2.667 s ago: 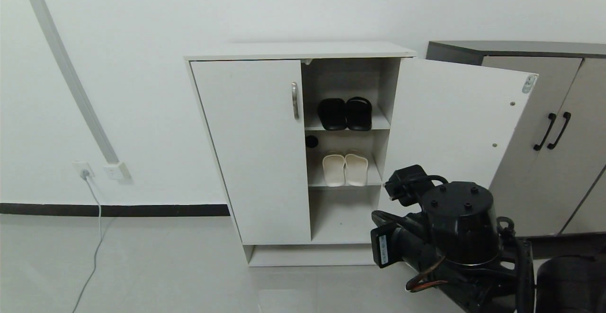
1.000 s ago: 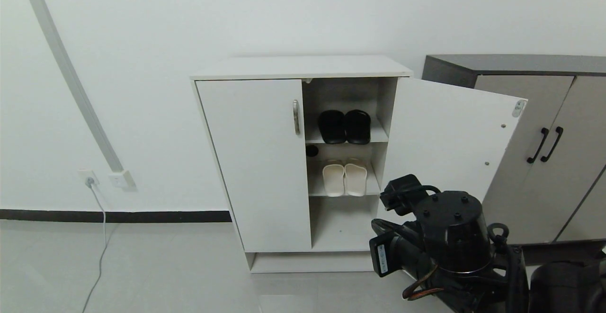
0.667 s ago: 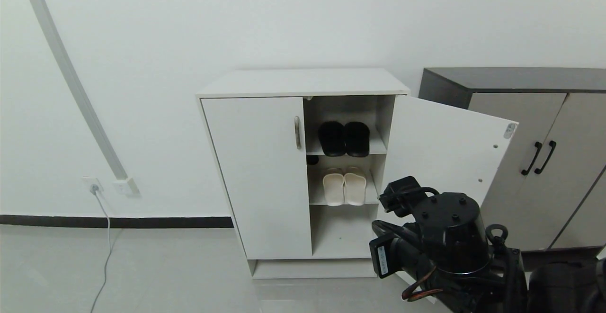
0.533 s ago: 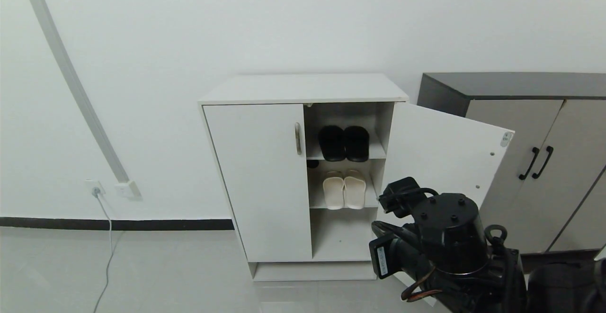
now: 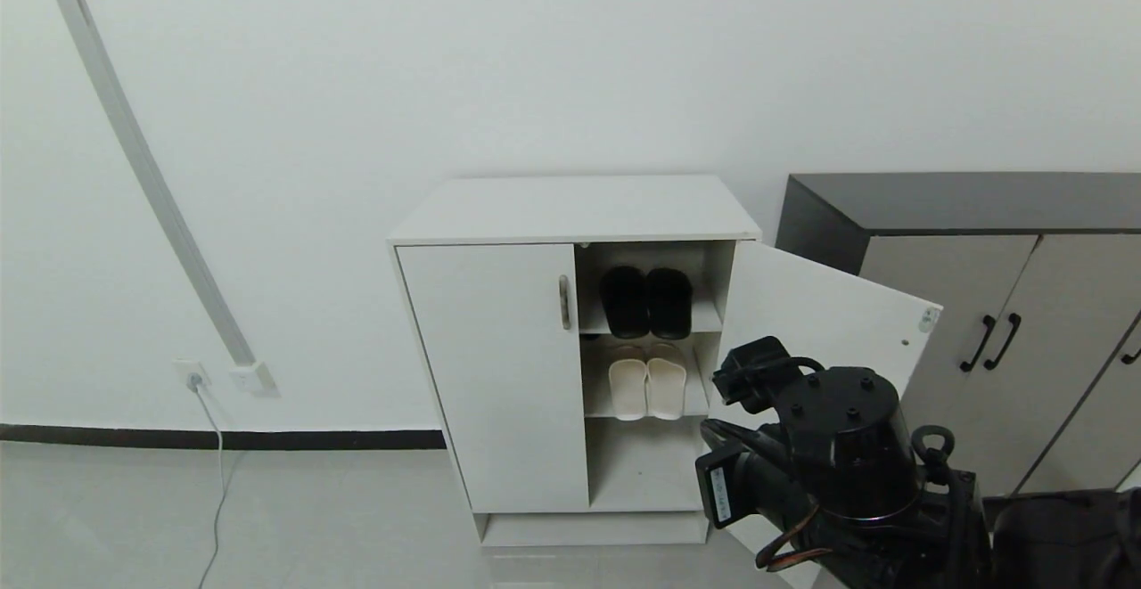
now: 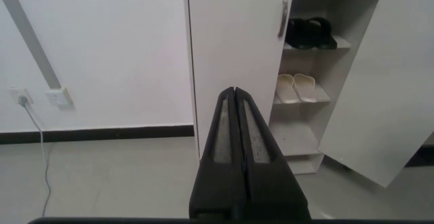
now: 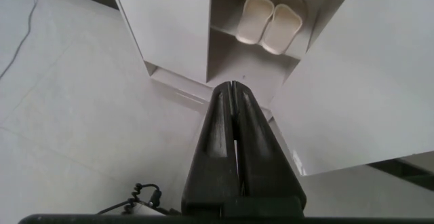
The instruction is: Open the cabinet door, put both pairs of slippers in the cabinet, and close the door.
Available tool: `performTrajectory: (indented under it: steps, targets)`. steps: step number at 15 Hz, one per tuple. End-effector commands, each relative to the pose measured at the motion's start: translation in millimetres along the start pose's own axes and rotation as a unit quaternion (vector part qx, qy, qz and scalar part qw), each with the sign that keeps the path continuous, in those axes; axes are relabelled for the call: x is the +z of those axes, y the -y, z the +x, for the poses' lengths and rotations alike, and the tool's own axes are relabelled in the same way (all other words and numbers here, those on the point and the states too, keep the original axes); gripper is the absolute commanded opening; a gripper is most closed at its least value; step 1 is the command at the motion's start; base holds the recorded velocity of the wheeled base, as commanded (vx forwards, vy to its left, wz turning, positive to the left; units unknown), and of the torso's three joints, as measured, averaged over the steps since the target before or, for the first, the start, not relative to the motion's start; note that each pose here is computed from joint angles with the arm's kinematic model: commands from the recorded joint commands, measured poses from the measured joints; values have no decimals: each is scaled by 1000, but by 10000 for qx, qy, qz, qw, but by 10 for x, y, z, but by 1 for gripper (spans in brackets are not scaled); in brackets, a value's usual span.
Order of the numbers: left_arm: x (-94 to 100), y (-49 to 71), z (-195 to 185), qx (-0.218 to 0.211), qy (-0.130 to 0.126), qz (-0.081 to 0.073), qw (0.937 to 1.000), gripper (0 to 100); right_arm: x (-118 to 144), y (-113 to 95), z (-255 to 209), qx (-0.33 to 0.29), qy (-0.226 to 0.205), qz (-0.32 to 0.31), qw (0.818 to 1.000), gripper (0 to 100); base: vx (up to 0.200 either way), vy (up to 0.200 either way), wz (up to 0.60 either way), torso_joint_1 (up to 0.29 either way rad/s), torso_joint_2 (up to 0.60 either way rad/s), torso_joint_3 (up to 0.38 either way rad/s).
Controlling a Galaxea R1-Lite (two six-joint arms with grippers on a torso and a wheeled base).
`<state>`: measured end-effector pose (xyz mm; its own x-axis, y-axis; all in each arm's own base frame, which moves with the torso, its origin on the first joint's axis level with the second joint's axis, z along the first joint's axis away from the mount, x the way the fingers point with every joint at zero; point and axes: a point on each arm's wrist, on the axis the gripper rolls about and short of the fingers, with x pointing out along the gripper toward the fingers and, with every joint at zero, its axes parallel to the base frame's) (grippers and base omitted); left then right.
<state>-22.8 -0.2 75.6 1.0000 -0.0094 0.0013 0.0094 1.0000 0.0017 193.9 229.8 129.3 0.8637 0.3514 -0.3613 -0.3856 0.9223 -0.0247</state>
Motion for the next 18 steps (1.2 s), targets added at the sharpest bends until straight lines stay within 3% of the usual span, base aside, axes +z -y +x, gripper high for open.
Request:
performTrajectory:
  steps: [1,11,18]
  targets:
    - [0,0,0,1,1,-1,10000,0,-3,-3,2,1,-3,-4,10000,0,0,0,0,207,-535,-320]
    - [0,0,0,1,1,-1,10000,0,-11,0,1,-1,-16,-11,10000,0,0,0,0,247,-571,-328]
    - [0,0,0,1,1,-1,10000,0,-9,29,14,-51,-18,16,10000,0,0,0,0,186,-403,-219]
